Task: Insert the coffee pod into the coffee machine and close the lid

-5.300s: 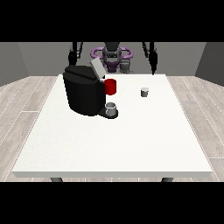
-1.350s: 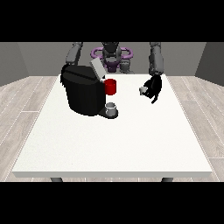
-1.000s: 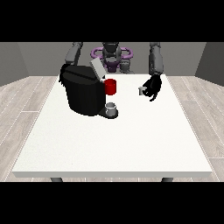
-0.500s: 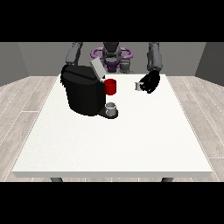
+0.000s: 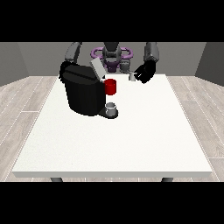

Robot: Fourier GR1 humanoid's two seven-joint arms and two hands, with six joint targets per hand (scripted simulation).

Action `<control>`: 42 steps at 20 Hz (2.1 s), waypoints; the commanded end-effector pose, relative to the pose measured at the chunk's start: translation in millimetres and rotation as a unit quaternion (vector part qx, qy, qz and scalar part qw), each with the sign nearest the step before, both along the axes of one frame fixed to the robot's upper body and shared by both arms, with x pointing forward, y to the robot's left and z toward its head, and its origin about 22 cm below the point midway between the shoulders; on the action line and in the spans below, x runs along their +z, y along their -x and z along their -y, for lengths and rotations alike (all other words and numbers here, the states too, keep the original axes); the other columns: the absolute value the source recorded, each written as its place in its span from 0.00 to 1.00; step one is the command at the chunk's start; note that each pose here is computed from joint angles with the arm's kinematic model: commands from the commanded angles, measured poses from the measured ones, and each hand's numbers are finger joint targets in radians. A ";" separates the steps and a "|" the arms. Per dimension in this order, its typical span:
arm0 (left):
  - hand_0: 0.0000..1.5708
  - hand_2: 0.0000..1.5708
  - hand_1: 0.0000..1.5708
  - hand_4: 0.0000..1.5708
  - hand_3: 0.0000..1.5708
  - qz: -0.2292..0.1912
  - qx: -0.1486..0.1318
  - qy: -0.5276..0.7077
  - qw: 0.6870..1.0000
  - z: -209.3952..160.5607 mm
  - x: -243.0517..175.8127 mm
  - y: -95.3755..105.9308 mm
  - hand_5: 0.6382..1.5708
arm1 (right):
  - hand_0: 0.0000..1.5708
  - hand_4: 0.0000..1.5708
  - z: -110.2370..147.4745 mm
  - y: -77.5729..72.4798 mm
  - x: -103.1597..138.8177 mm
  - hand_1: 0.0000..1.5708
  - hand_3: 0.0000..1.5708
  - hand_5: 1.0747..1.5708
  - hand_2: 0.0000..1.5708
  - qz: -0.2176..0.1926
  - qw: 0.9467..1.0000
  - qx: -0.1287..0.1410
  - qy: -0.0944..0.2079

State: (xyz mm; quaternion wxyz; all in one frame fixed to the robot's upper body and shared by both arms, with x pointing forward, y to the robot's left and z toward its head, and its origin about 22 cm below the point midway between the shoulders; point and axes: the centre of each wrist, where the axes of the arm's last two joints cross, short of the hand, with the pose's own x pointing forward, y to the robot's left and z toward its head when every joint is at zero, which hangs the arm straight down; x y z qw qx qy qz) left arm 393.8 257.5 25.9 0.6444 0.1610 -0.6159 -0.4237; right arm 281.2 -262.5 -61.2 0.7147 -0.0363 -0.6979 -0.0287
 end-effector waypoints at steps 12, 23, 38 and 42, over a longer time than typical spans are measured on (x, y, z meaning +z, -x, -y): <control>0.87 0.89 0.87 0.42 0.86 0.024 -0.012 0.036 0.999 50.6 83.2 -30.5 1.00 | 0.00 0.12 27.7 -2.1 1.5 0.00 0.00 1.00 0.00 0.012 1.000 0.005 0.001; 0.86 0.90 0.86 0.38 0.86 0.079 0.030 0.067 0.994 41.3 138.9 -50.1 1.00 | 0.00 0.08 14.6 -34.8 38.2 0.00 0.00 1.00 0.00 0.077 0.996 0.052 -0.001; 0.93 0.94 0.93 0.38 0.88 0.124 0.061 0.099 0.985 21.5 207.5 -63.0 1.00 | 0.00 0.13 2.3 -51.7 41.4 0.00 0.00 1.00 0.00 0.097 0.991 0.093 -0.013; 0.93 0.94 0.93 0.39 0.85 0.131 0.079 0.086 0.985 12.5 208.4 -64.6 1.00 | 0.00 0.16 -3.2 -61.6 57.4 0.00 0.00 1.00 0.00 0.123 0.987 0.101 -0.011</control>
